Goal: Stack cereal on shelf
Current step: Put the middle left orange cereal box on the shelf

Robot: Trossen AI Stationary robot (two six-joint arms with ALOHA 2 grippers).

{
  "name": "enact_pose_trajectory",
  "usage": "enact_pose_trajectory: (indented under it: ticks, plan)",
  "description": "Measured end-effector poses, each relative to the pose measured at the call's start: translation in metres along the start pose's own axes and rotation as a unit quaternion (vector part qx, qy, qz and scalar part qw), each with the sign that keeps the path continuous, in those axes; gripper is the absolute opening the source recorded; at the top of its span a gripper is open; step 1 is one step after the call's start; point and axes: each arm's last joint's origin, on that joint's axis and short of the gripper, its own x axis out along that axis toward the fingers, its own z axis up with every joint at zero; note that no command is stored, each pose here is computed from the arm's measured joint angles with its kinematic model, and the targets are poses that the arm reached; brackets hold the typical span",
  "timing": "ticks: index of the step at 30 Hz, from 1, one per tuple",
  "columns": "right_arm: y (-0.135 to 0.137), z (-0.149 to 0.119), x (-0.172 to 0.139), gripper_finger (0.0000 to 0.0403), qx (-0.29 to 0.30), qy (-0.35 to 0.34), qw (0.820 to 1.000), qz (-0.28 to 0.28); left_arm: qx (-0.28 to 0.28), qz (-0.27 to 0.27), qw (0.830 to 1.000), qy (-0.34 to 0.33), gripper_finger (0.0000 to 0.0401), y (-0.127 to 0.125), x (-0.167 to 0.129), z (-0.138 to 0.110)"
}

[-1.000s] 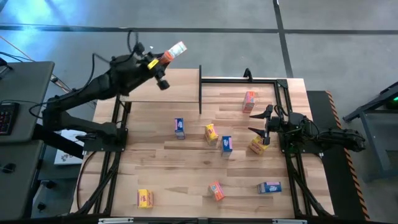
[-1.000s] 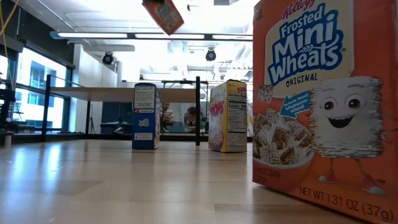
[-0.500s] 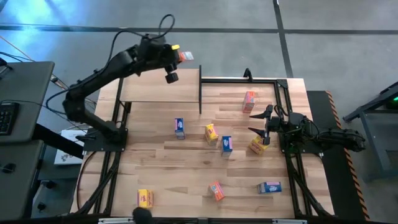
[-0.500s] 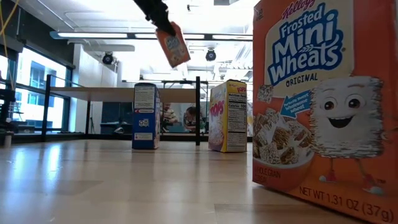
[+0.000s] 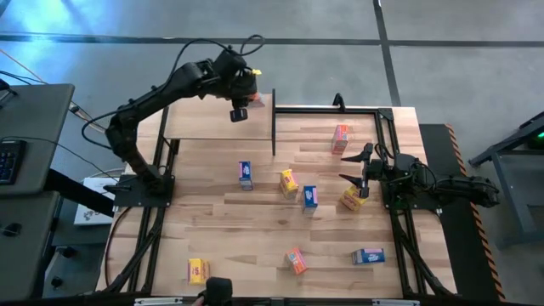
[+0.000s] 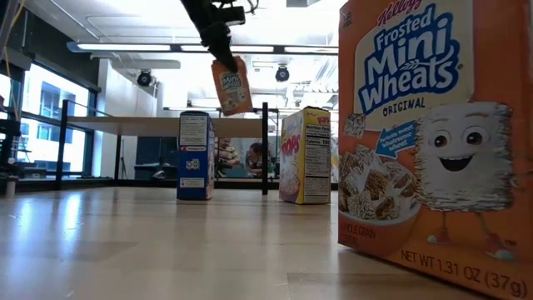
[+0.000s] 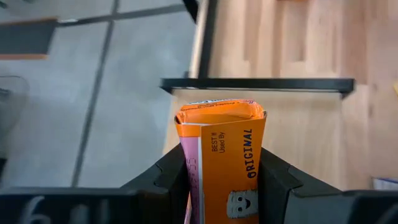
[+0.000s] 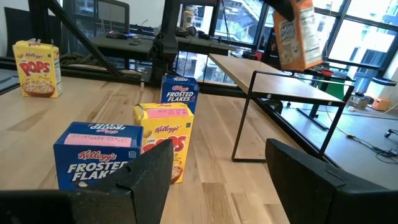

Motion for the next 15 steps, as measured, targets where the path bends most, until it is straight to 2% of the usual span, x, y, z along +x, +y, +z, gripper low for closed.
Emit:
enact_pose_trajectory:
  ticks: [6,15]
  plan:
    - [0.0,0.0,0.0,0.0248,0.0,0.0,1.0,0.0,0.014,-0.03,0.999,0.021,0.012,-0.003,0.01,-0.003]
    - [0.0,0.0,0.0,0.0248,0.0,0.0,1.0,0.0,0.034,-0.031,0.999,0.02,0.012,-0.003,0.013,-0.002]
